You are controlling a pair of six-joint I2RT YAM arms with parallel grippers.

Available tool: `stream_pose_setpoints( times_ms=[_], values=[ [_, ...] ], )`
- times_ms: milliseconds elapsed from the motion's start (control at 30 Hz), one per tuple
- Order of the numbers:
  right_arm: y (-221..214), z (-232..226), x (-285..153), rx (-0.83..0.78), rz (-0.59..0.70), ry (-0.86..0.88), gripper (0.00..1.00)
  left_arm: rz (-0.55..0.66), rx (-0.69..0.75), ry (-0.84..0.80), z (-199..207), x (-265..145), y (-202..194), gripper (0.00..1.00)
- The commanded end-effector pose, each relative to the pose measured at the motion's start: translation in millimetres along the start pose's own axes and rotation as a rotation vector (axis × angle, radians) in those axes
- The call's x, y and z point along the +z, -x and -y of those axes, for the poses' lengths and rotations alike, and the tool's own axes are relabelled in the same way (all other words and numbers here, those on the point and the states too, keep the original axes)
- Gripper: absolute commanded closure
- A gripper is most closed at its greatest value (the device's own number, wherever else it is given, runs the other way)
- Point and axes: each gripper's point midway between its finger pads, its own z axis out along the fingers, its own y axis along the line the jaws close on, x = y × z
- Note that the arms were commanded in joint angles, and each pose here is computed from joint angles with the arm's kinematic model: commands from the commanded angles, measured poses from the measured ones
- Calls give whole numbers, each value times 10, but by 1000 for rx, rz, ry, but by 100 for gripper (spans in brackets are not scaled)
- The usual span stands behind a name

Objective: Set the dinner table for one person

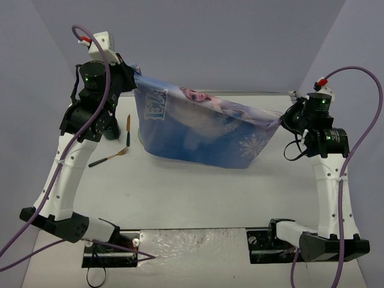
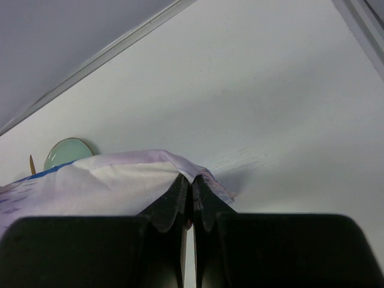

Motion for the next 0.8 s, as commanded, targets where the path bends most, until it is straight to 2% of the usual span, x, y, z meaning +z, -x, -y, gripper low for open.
stream_pose_setpoints(
  times_ms=[0, 267, 467, 633, 767],
  values=[
    [359, -42, -261, 11, 134, 17, 100, 189, -23, -20, 6, -147, 587, 100],
    [460, -70, -702, -34, 243, 77, 100, 233, -18, -43, -57, -538, 626, 100],
    [399, -44, -1143, -20, 335, 136, 100, 284, -27, -62, -187, -1143, 628, 100],
    [398, -13, -1475, -5, 412, 175, 100, 262, 5, -94, -203, -1453, 593, 100],
    [405, -26, -1608, 20, 437, 201, 100, 203, 36, -91, -184, -1456, 598, 100]
  ],
)
